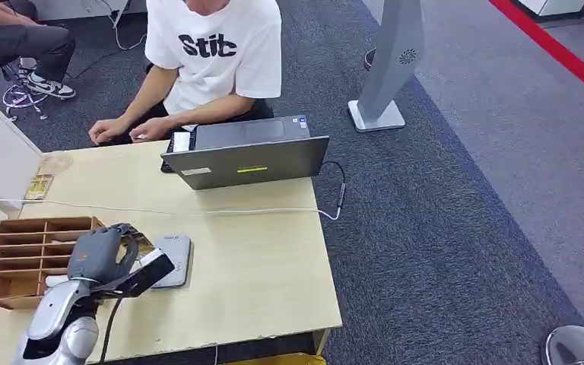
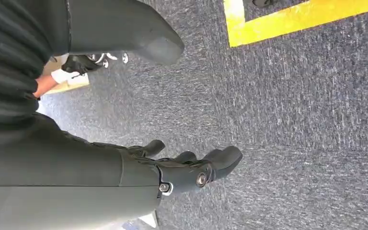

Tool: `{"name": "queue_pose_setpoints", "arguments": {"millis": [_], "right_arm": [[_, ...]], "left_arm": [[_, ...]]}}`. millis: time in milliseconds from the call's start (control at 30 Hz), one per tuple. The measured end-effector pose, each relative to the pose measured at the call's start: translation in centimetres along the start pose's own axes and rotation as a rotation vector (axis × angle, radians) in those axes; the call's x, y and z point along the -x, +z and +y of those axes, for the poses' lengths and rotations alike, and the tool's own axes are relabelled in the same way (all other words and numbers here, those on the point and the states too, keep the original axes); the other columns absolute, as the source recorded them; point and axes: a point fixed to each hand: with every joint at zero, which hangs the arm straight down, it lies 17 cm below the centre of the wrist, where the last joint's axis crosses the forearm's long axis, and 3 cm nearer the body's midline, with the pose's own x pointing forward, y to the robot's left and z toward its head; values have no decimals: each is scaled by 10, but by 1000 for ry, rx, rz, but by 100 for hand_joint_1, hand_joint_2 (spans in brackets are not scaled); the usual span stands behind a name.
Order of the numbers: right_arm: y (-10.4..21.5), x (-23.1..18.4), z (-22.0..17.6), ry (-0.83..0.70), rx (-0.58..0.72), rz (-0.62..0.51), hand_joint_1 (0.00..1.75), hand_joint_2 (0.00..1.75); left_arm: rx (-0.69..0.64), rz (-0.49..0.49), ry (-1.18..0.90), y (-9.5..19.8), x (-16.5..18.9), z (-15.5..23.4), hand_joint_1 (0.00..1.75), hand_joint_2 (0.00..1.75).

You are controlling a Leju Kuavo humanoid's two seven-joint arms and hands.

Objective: Pass the card to the sensor for recognition and then transmit it.

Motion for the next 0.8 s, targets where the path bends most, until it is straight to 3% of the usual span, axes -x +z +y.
{"name": "queue_pose_setpoints", "arguments": {"millis": [400,800], "right_arm": [[0,0,0,26,2,0,0,175],[0,0,1,57,-6,-9,0,175]], "left_arm": [[-44,8,-136,4,-12,-21,175,175],[-86,3,-129,9,-15,-30,175,175]]}}
